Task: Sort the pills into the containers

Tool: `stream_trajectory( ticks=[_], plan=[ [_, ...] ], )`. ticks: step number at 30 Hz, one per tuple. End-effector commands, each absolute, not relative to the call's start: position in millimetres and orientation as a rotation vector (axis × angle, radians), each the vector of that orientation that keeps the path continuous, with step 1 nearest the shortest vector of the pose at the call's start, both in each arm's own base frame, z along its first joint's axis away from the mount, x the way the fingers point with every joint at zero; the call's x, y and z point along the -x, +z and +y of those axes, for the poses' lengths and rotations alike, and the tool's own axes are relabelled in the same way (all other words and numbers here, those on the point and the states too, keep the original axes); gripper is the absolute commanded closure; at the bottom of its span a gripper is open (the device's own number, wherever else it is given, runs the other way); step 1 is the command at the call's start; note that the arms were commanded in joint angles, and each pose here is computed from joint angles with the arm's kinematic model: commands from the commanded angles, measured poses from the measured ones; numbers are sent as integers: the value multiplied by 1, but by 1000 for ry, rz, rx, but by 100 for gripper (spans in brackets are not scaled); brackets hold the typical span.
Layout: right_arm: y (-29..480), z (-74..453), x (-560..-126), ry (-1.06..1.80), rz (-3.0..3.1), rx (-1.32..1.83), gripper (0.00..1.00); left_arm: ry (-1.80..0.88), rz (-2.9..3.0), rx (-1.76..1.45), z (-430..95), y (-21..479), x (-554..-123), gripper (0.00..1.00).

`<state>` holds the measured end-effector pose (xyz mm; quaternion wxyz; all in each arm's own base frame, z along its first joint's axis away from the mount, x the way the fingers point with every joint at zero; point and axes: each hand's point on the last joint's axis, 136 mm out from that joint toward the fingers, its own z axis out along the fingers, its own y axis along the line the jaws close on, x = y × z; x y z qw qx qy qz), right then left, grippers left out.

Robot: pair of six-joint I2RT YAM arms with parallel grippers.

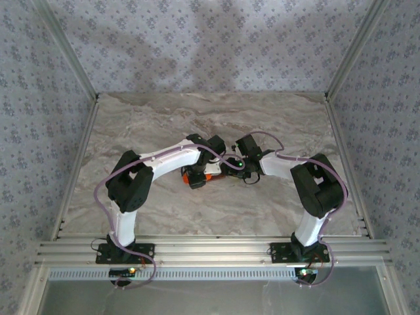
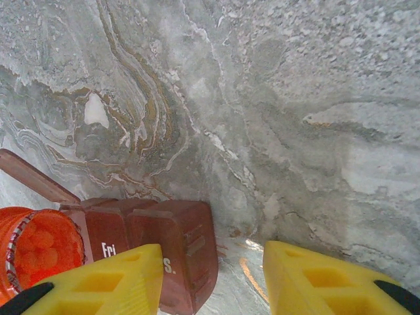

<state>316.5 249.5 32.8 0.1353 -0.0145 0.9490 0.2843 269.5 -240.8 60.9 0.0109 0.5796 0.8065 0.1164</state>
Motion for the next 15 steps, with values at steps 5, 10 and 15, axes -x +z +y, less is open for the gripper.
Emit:
stream_trajectory(
  ticks=[5,10,15],
  plan=[
    [20,245,-307,816,2817,-3,55,403,2464,-1822,-248,69,-275,100],
    [20,244,-307,820,2816,-12,56,453,2426,-1825,-248,73,-280,100],
    [18,245,-306,823,2819,-13,56,466,2416,-1838,-247,74,-281,100]
  ],
)
